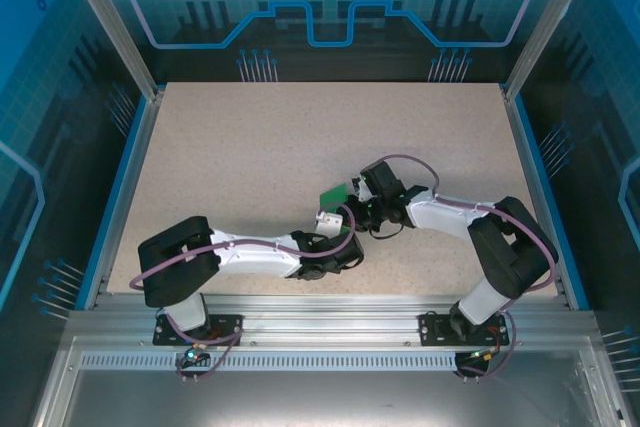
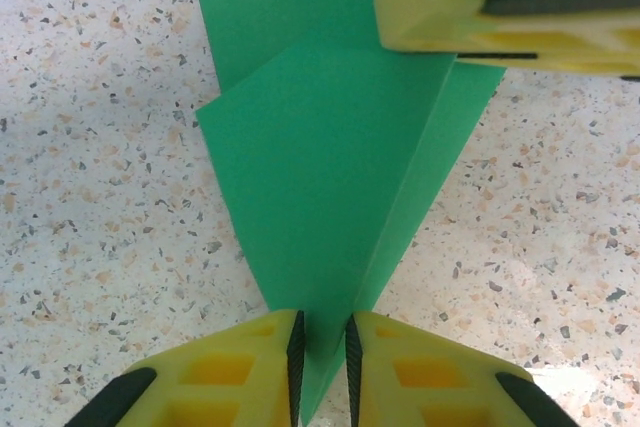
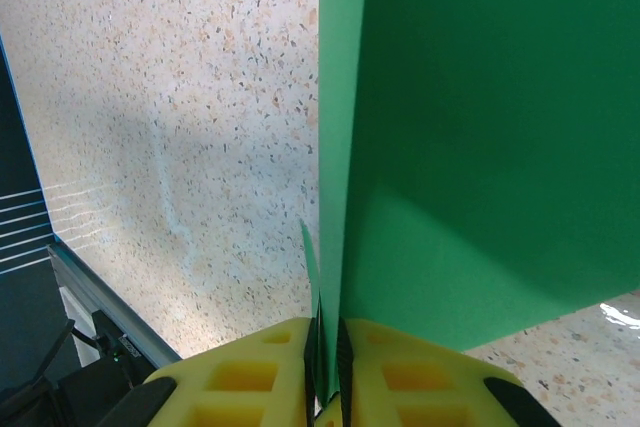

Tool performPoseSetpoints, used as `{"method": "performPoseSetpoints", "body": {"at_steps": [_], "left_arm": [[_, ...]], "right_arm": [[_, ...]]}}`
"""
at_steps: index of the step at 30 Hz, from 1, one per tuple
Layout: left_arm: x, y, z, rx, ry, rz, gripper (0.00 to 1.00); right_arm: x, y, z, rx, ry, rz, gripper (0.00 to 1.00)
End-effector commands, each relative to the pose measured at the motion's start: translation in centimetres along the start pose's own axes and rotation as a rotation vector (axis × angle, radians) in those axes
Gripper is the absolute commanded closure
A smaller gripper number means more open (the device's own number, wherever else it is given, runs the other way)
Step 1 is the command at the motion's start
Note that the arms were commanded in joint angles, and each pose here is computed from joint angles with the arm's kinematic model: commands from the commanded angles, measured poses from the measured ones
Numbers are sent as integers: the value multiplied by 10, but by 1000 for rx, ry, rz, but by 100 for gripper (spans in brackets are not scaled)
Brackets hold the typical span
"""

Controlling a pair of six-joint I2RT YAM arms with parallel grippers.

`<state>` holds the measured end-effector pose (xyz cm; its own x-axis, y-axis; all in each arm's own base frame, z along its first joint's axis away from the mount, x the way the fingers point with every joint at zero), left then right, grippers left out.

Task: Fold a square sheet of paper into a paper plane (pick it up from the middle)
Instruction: Fourth fold the wing at the center of the table.

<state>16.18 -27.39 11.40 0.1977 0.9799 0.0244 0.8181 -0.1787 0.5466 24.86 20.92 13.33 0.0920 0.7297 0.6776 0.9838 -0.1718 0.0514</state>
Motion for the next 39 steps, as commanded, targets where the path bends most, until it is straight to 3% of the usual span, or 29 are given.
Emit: {"method": "performPoseSetpoints", "body": {"at_steps": [1,14,19,23,29,39], "left_arm": [[-2,3,-1,-18,32,3,80],[0,0,1,-17,25,2,90],[6,-2,2,-20,-51,-33,92],[10,-1,1,-24,-170,-49,93],[30,-3,3,-17,-331,-126,93],[36,-1,1,-15,-367,-110,92]], "right_arm": [[7,0,-3,12,7,-21,84],[7,1,-2,21,-3,-32,83],[9,2,-2,23,-3,-42,81],[9,1,-3,28,-7,-61,75],[18,5,-14,6,-7,-108,56],[26,8,6,76,8,-101,54]]}}
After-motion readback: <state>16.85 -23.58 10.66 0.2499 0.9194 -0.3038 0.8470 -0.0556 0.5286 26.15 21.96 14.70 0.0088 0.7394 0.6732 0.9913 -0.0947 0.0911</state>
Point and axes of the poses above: each hand's point on the last joint's axis, 136 mm out from that joint toward the fingers, its own z axis out along the fingers, its own x axis along the line the jaws close on, y = z × x, the point moved 10 cm from there along -z, back along the fingers, and after that the axes turned 3 degrees about z, right-handed, at the moved point
